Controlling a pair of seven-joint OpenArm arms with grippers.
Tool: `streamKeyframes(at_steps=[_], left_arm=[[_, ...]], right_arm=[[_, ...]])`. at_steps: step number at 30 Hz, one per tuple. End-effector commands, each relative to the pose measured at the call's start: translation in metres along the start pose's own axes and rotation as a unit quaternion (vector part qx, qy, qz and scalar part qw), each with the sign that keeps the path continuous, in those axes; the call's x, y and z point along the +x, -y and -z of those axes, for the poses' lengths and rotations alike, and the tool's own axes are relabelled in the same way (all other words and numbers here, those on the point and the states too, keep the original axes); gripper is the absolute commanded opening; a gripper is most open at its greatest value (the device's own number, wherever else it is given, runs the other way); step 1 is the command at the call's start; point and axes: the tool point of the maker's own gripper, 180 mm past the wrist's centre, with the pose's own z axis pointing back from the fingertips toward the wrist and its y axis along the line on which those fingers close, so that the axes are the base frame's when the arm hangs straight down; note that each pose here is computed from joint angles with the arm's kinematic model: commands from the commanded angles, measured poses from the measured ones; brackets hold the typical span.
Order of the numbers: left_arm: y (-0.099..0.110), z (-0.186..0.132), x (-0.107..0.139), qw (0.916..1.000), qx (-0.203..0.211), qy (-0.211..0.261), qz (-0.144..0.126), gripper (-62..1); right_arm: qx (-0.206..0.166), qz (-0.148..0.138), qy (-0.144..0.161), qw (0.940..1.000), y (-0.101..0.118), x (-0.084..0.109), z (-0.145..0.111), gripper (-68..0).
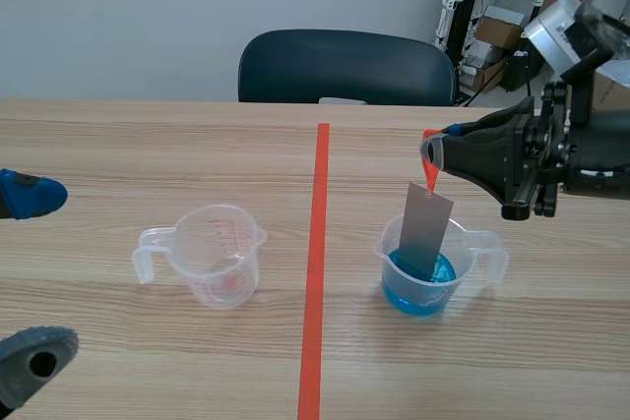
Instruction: Do the redox reaction experiment. lower the plate into the blue solution
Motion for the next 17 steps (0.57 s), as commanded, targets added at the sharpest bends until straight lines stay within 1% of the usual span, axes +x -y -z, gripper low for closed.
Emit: streamKeyframes(at_steps=[1, 17], left_arm=[[0.0005, 0.002, 0.0071, 0.9999, 0.0, 0.015, -0.001, 1.4], [0.0005, 0.002, 0.0069, 0.9999, 0.0, 0.015, 0.0, 1.4]], right_arm=[[0.004, -0.008, -0.003, 1.0, -0.0001, 0.0012, -0.0033, -67.3], [0.003, -0.01, -0.005, 0.9999, 0.0, 0.0005, -0.0033, -67.4]])
